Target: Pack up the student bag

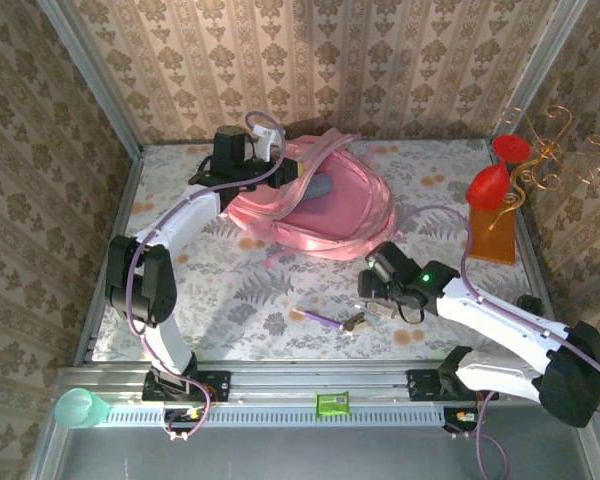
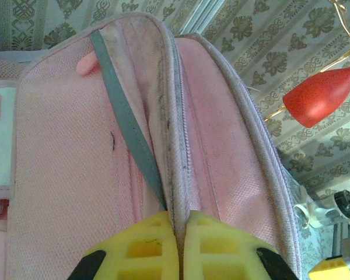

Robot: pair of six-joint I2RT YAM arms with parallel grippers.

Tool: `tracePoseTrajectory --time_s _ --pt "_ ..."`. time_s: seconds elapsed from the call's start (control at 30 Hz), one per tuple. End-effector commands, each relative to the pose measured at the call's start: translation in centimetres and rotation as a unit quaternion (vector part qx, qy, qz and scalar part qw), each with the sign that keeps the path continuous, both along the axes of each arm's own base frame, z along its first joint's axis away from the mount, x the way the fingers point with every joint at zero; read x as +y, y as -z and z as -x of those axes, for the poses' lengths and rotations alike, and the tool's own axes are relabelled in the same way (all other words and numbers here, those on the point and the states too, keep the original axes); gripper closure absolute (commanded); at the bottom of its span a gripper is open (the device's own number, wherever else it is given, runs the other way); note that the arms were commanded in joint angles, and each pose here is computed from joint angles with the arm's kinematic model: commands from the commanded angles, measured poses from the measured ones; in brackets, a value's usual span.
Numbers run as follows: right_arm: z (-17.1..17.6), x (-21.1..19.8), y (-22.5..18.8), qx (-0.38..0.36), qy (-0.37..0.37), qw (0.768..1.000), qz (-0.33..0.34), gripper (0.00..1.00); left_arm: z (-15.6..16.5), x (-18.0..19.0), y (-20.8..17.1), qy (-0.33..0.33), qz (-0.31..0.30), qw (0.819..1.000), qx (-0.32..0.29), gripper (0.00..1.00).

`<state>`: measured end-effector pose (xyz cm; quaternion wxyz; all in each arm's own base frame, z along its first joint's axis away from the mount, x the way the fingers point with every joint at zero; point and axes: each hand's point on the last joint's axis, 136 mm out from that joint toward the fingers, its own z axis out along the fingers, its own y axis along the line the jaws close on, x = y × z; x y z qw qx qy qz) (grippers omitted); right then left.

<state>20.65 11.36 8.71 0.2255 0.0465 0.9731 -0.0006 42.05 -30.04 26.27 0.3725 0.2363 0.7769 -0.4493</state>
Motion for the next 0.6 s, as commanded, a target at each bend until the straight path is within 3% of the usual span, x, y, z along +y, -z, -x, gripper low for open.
tracePoseTrajectory --time_s 0.0,0.17,0.57 --pt "2.7 -3.8 1.2 0.03 0.062 0.996 0.063 0.09 -0.4 0.9 -1.7 -0.008 -0.002 0.999 -0.052 1.0" --pt "4.1 -2.3 3.6 0.053 0.047 0.997 0.041 0.03 -0.4 0.6 -1.1 -0.004 -0.006 0.999 -0.046 1.0" --pt "2.2 -0.1 6.3 0.075 -0.003 0.997 0.031 0.01 -0.1 -0.2 -0.7 0.005 -0.009 0.999 -0.041 1.0"
